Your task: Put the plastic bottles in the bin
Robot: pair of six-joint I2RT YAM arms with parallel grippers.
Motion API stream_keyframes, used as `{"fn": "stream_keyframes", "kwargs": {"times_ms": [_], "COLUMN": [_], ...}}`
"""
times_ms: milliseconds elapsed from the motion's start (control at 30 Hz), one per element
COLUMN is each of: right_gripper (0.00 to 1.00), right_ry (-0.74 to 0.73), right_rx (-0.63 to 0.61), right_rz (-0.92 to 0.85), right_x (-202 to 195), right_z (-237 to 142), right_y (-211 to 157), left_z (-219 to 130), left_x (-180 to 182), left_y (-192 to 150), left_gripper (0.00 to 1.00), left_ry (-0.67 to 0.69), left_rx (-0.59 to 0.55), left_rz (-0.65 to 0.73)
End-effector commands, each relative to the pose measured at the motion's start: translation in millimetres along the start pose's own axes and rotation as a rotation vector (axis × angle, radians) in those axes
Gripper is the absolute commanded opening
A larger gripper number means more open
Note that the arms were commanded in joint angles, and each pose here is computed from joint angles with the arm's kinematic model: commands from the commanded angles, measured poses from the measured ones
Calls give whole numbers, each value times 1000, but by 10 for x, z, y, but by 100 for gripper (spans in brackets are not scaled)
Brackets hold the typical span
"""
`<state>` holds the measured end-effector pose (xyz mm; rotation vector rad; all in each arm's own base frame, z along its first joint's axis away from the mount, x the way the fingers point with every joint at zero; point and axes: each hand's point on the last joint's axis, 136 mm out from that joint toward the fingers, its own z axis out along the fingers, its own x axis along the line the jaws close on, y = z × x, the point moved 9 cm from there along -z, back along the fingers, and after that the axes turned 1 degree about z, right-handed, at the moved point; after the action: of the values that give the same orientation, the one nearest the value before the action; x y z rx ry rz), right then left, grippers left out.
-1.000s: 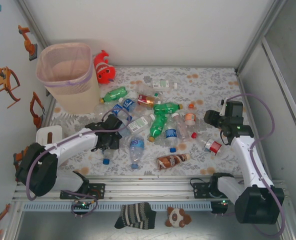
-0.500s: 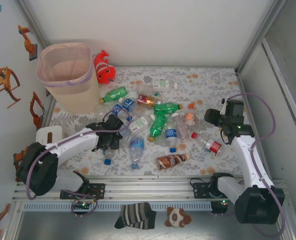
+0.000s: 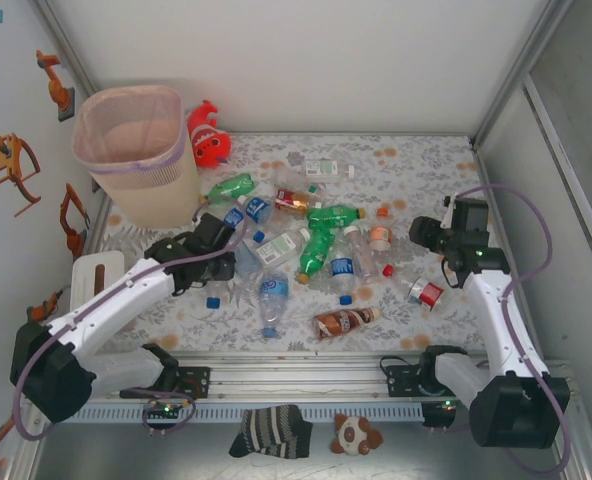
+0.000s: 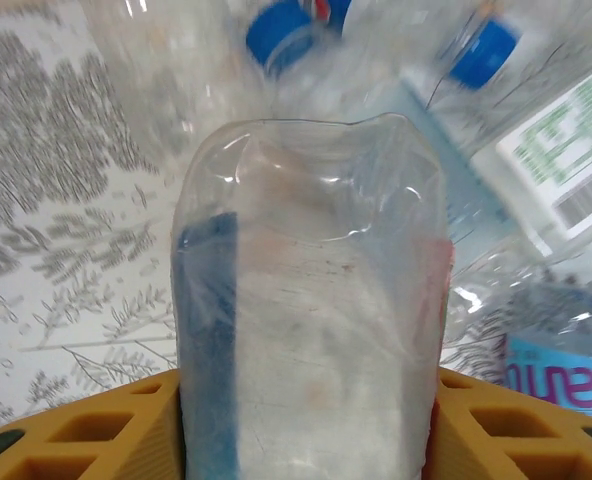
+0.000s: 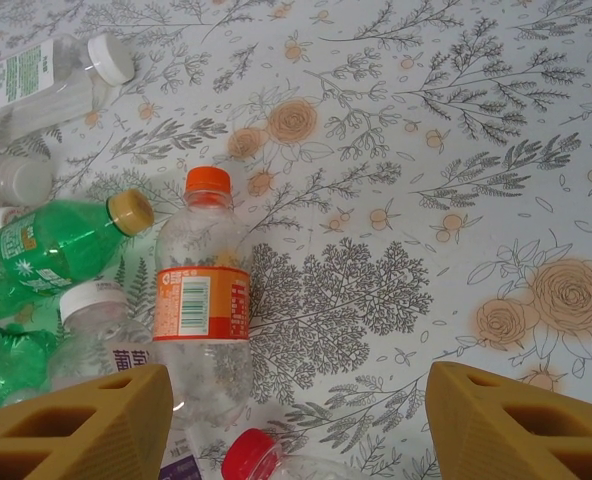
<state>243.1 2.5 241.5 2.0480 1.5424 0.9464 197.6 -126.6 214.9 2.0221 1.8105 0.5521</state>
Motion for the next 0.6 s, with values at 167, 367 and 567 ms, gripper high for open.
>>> {"fn": "stream_keyframes", "kwargs": {"times_ms": [167,367,567], "right_gripper": [67,67,67], "right_ry": [19,19,21], "right_rx": [-43,-53,-65], "right_rz": [4,-1,-1], "right_x": [71,85,95], "right_z": [-171,-246,-317], "right_y": [125,151,166], "left_z": [-624,-1021,-1307], "left_x": [161,341,499], "left_y": [491,937,1356], "left_gripper": [54,55,58], "left_ry": [-3,-32,1], "left_rx": [-165,-300,-456], "left_rz": [63,50,84]}}
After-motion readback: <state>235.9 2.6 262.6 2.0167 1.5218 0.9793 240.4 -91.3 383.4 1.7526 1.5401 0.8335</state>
